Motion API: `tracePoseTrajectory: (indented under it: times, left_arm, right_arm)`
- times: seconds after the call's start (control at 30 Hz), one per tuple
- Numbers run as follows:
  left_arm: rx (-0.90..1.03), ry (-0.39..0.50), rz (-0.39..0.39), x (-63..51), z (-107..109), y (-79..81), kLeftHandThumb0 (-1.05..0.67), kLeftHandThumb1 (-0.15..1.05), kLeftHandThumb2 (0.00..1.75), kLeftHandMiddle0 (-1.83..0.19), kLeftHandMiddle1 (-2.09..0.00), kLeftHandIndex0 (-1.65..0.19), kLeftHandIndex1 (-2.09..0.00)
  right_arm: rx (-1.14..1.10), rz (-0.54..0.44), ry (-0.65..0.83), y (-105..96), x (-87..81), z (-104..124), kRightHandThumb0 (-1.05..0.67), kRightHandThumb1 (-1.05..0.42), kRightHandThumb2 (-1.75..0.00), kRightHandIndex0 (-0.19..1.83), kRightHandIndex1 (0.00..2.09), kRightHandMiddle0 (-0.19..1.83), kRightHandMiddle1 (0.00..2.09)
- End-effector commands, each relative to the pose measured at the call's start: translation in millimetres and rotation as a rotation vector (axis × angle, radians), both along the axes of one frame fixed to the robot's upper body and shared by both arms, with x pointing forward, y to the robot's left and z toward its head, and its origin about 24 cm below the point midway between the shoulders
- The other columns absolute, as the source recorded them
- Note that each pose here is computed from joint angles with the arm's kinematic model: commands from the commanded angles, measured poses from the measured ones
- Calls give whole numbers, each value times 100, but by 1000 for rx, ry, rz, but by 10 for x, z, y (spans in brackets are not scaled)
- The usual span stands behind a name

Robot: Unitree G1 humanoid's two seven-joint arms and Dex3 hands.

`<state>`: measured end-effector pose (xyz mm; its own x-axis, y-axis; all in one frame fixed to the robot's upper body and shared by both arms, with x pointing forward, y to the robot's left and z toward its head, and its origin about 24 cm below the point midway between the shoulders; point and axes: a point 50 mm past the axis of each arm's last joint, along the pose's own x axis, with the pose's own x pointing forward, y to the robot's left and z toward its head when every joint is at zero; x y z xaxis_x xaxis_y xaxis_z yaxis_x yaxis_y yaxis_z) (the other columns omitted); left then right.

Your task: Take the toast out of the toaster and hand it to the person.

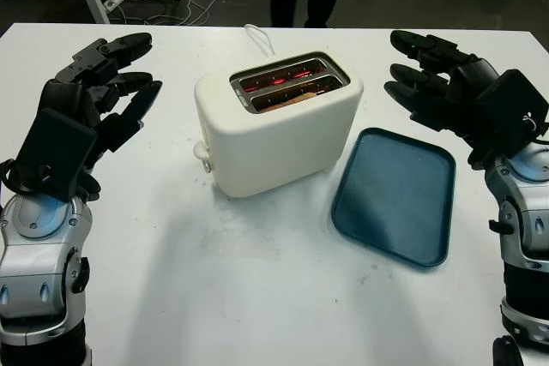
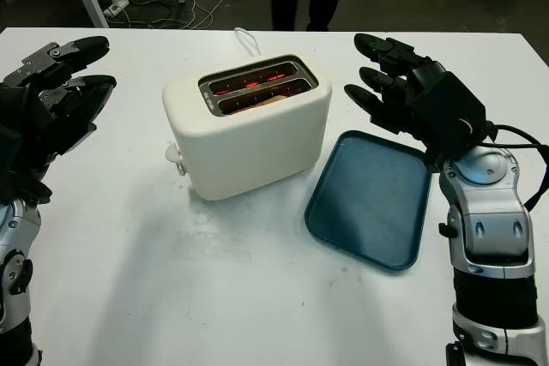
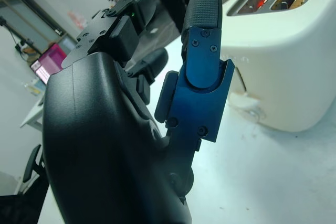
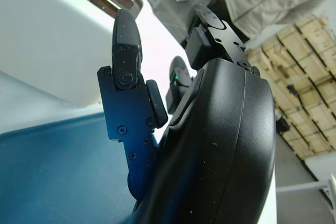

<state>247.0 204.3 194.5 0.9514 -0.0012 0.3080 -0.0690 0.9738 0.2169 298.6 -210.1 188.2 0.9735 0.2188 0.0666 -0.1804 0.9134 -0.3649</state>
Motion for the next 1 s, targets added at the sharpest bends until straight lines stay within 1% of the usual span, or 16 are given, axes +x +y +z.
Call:
tracePoseTrajectory:
  times: [0.0,0.13,0.33,0.5,0.97]
  left_arm:
    - [-2,-5,3,-26,6,-1,-69,92,18,-22,-91,-46,-35]
    - [-2,-2,3,-25,5,-5,-69,92,18,-22,-90,-45,-37]
    - [-3,-9,-4,-19,11,-8,-69,92,19,-22,-91,-43,-38]
    - [0,-11,-2,-20,-1,-6,-69,92,18,-21,-91,-42,-40]
    - [4,-8,0,-17,-8,-5,-69,92,19,-22,-91,-41,-44]
  right_arm:
    - [4,-5,3,6,-11,0,-40,-92,-31,31,0,31,0]
    - [14,-2,9,4,-7,-4,-42,-92,-30,33,2,33,1]
    - [-8,-2,-8,7,-11,2,-40,-92,-31,32,1,32,1]
    - [23,0,14,3,-5,-20,-42,-92,-30,32,1,32,0]
    - [16,-4,7,11,-17,-18,-41,-92,-31,31,1,32,1]
